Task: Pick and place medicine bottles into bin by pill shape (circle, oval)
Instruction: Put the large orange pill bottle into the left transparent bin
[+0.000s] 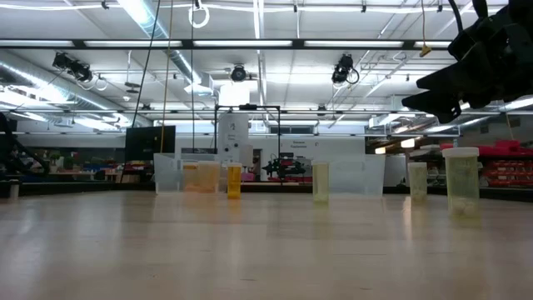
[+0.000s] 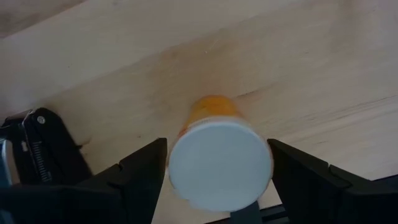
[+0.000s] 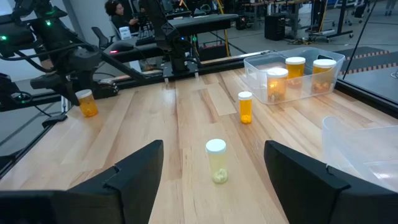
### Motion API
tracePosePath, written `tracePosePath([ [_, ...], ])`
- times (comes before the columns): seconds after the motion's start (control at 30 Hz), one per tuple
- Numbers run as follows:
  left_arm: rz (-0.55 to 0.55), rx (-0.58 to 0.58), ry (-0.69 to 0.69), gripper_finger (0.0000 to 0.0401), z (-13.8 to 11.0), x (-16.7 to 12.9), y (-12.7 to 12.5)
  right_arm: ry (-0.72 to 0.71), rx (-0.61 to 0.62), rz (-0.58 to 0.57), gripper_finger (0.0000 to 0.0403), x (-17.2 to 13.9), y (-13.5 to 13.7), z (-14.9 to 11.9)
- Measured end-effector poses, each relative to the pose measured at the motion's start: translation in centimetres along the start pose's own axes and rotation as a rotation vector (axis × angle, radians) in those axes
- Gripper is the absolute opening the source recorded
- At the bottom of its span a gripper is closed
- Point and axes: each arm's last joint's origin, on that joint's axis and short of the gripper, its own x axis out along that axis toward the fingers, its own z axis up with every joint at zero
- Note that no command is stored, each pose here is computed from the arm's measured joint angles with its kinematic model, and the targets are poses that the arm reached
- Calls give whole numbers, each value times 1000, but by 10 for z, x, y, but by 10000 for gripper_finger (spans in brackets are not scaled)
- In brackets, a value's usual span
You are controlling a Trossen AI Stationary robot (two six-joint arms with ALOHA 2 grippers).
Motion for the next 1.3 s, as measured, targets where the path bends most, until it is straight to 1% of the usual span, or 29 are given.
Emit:
tracePosePath([
  [0.57,12,8,19,278,-1,0,0,0,0,0,284,0,0,0],
  [0.67,12,8,19,266,-1,0,0,0,0,0,284,0,0,0],
  [0.83,11,8,19,229,-1,0,0,0,0,0,284,0,0,0],
  [0.93,11,8,19,216,-1,0,0,0,0,0,284,0,0,0],
  [1.0,11,8,19,216,-1,0,0,0,0,0,284,0,0,0],
  [1.13,10,8,20,229,-1,0,0,0,0,0,284,0,0,0],
  [1.3,12,59,21,228,2,0,-1,0,0,0,284,0,0,0],
])
